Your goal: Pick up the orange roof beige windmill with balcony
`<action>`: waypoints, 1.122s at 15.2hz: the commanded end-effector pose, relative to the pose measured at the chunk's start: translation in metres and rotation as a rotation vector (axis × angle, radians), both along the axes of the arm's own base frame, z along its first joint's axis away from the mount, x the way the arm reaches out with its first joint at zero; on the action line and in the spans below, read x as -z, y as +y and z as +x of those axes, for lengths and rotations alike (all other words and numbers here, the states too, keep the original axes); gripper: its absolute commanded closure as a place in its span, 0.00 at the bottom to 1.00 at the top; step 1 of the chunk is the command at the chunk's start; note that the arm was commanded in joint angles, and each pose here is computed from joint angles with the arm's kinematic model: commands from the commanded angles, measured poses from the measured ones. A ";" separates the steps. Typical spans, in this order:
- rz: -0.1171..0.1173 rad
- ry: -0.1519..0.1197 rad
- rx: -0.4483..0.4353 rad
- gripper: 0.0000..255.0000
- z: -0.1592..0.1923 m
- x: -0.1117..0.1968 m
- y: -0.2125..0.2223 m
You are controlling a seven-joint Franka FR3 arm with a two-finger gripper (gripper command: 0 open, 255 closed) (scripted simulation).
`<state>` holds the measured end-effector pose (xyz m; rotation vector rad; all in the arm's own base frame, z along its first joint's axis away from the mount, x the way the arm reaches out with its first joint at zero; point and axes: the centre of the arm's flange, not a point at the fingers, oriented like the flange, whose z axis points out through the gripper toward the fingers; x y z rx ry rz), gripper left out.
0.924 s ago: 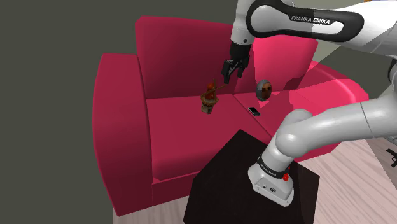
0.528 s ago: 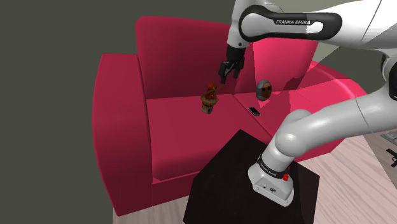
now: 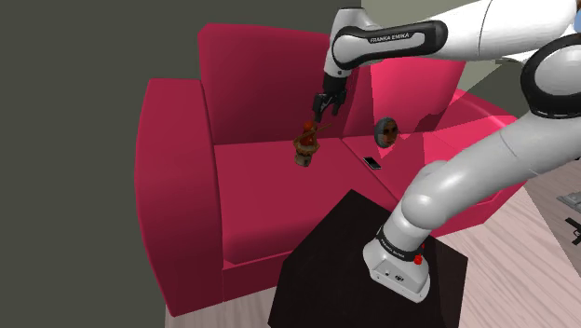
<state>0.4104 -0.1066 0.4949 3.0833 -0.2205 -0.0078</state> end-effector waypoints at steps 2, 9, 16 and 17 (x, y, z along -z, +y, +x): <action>0.011 -0.006 0.000 0.00 0.025 0.019 -0.030; 0.038 -0.018 0.000 0.00 0.080 0.064 -0.092; 0.066 -0.031 0.001 0.00 0.136 0.109 -0.153; 0.070 -0.032 0.001 0.00 0.143 0.116 -0.161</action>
